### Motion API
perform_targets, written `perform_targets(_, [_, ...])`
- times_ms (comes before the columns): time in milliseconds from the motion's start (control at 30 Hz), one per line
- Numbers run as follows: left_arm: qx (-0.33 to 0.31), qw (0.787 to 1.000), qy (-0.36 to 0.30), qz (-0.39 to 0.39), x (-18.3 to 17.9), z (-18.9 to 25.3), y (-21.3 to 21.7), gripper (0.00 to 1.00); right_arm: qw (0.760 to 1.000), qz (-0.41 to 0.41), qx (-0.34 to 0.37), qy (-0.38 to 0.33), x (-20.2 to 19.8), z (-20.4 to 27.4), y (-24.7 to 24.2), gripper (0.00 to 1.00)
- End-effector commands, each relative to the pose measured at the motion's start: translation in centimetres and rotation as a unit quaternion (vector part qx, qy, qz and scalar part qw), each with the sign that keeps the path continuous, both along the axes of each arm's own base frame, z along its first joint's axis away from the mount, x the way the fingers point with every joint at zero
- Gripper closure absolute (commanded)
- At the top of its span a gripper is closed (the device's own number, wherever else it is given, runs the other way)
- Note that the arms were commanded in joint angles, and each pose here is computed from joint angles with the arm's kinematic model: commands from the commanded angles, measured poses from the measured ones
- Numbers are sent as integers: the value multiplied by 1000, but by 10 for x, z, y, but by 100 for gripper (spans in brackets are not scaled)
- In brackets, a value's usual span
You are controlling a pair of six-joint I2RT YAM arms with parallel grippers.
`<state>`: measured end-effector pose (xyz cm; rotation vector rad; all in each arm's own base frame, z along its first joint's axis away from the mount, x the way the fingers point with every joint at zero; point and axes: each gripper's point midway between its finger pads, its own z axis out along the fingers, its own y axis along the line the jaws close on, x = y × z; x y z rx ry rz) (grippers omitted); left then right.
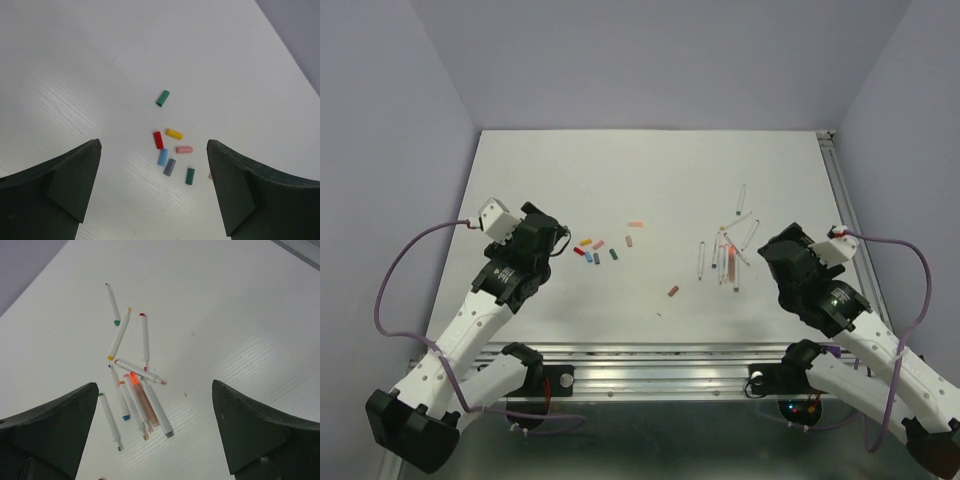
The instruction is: Open the pen caps
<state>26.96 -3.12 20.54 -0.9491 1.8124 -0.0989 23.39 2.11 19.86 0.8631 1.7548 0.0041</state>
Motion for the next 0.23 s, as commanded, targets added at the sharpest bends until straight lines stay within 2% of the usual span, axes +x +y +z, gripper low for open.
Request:
perform_targets(0, [5,1000,-5,10,3,0,5,1,1000,-16,-26,-3,0,-2,-9,0])
perform_targets(200, [-5,1000,-30,-8,4,9,1,1,999,-13,-31,4,4,-3,-6,0])
